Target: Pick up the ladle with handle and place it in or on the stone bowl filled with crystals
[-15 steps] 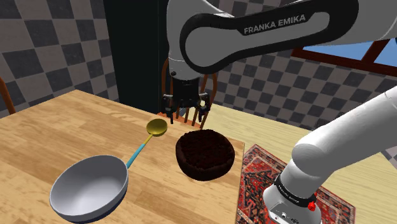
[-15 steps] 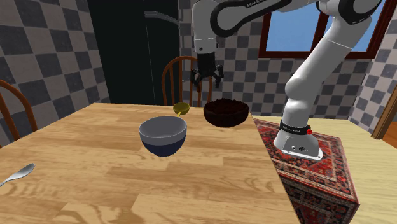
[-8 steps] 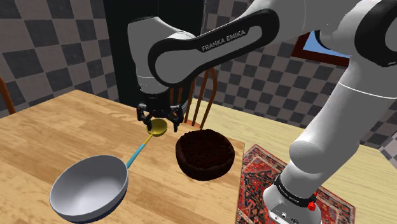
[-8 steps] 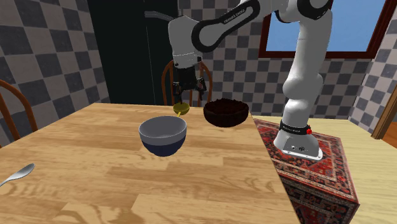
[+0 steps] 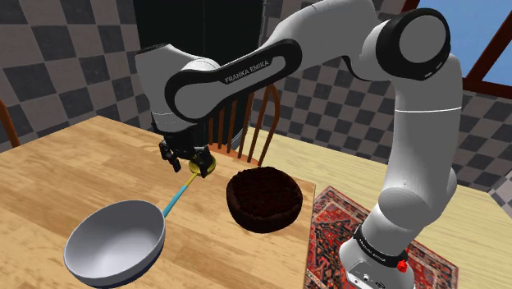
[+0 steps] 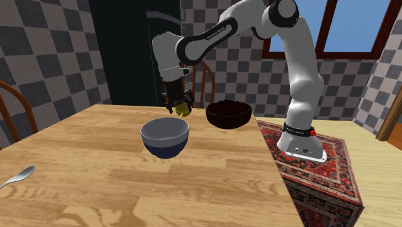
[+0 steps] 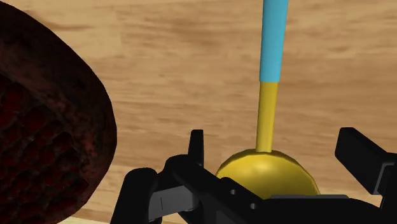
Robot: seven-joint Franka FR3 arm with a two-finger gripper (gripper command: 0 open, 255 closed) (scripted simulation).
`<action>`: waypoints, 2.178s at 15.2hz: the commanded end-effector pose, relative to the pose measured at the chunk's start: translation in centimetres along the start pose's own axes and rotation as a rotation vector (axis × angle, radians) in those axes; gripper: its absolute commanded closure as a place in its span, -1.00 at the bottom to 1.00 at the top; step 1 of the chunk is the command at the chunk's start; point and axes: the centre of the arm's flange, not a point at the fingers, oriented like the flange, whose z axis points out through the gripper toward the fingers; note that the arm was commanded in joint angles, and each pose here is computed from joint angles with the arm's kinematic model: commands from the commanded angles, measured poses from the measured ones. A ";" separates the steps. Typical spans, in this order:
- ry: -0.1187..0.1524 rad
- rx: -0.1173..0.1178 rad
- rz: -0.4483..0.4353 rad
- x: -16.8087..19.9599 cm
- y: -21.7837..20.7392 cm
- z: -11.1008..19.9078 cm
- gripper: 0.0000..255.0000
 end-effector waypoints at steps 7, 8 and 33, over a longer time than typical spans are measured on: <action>0.001 -0.001 0.007 -0.1 -0.2 3.4 -1.00; 0.001 -0.001 0.007 -0.1 -0.2 3.4 -1.00; 0.001 -0.001 0.007 0.3 0.7 -1.8 1.00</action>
